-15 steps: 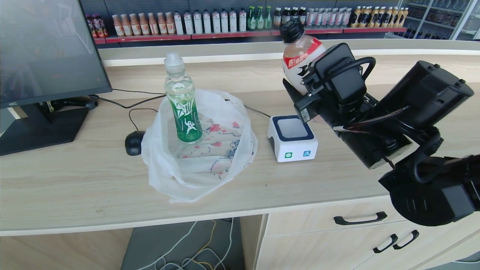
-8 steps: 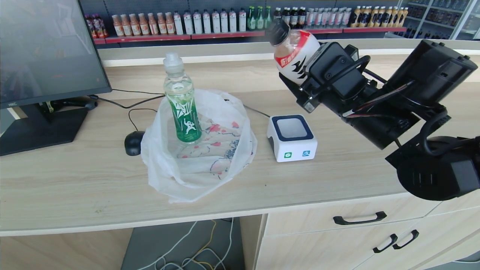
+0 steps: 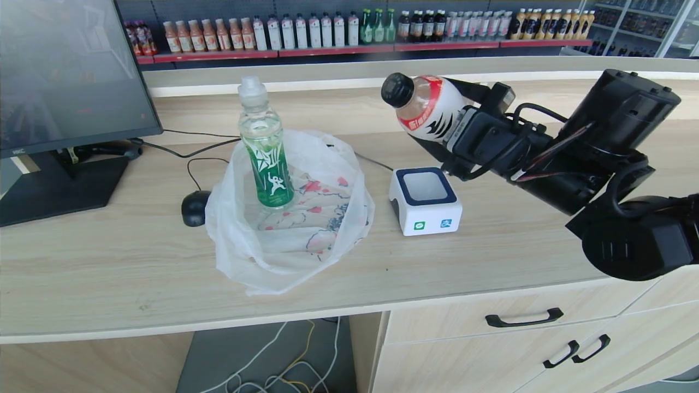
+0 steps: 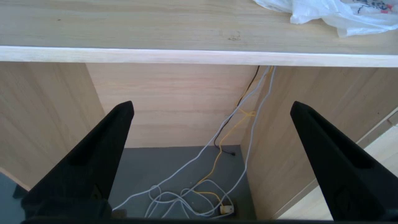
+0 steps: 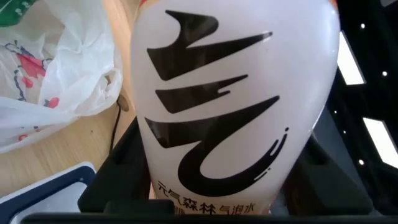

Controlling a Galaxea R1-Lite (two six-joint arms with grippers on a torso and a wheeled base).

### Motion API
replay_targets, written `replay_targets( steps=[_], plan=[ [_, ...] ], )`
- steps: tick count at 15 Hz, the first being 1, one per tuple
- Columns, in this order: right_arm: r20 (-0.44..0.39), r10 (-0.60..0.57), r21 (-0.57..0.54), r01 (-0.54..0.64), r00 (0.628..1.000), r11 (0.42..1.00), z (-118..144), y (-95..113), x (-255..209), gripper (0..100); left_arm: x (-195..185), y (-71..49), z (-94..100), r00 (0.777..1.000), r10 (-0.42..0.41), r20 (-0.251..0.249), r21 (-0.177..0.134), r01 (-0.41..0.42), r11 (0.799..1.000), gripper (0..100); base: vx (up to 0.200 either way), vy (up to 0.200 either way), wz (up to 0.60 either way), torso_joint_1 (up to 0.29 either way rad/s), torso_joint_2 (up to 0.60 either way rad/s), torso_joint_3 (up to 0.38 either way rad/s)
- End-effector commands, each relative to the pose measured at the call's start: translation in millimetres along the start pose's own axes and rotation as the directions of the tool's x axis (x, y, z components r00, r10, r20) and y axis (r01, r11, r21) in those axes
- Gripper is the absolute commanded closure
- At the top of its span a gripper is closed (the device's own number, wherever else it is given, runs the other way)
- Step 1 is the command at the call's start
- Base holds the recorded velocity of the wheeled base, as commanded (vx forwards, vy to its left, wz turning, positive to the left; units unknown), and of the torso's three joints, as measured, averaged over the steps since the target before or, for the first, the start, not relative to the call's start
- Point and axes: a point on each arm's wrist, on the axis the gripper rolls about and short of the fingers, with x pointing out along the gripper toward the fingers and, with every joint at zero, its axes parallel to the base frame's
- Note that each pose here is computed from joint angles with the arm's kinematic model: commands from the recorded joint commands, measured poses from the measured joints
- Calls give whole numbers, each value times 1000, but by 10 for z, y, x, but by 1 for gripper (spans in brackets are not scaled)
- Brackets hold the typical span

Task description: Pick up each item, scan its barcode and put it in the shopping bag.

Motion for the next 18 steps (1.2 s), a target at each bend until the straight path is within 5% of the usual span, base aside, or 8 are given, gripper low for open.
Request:
replay_targets(
  steps=[1,5,18],
  plan=[
    [-13,2,-16,-3,1000,1000,-69,-14,-30,100,0,0,-1,1000,0,0,0,0,1000,0,0,0,0,0,0,0],
    [84,103,-43,-100,991,994,-75,226,-16,100,0,1,-1,1000,1,0,0,-1,1000,0,0,0,0,0,0,0],
    [93,170,-54,-166,981,985,-164,460,-2,100,0,0,-1,1000,0,0,0,0,1000,0,0,0,0,0,0,0]
  ],
)
